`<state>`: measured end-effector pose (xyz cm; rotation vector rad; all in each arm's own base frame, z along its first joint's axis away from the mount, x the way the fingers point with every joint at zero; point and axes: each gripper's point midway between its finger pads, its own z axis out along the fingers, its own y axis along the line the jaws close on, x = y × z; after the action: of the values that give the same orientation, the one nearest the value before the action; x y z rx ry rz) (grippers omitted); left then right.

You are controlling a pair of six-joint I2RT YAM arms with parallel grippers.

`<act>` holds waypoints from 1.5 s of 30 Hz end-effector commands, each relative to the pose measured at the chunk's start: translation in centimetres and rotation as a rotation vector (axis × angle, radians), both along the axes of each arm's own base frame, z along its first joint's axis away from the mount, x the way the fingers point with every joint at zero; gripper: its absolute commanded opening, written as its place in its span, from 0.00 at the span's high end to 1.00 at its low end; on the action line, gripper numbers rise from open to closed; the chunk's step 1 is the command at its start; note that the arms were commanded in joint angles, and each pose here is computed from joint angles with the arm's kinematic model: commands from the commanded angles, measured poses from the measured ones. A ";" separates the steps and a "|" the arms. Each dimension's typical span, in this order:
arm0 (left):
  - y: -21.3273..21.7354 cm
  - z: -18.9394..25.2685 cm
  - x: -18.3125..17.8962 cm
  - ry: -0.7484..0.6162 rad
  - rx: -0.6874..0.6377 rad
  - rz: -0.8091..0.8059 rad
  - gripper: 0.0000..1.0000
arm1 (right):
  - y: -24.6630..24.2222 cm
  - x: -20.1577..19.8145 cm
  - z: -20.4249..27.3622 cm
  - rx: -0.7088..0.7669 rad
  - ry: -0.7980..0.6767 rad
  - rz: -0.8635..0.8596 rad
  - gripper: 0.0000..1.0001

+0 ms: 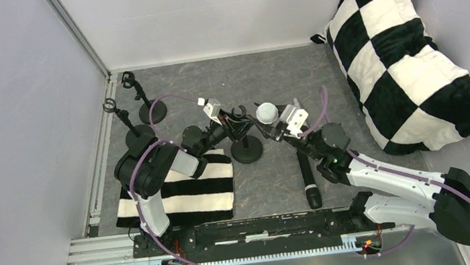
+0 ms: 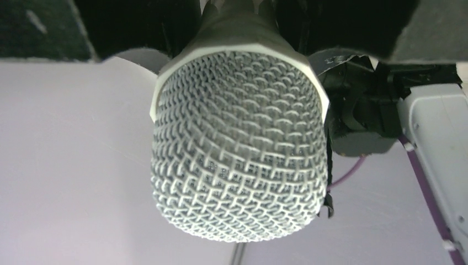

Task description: Attach the microphones to the stand

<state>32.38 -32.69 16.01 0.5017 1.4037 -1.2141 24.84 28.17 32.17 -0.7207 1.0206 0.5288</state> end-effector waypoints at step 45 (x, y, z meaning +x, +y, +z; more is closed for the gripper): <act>-0.2 0.7 -2.4 0.078 -0.041 -0.089 0.98 | 6.7 4.1 1.9 -0.003 -0.123 0.224 1.00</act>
<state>31.29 -32.95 16.17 0.4759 1.4367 -1.3102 28.04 35.14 34.94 -0.8792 0.8102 0.6992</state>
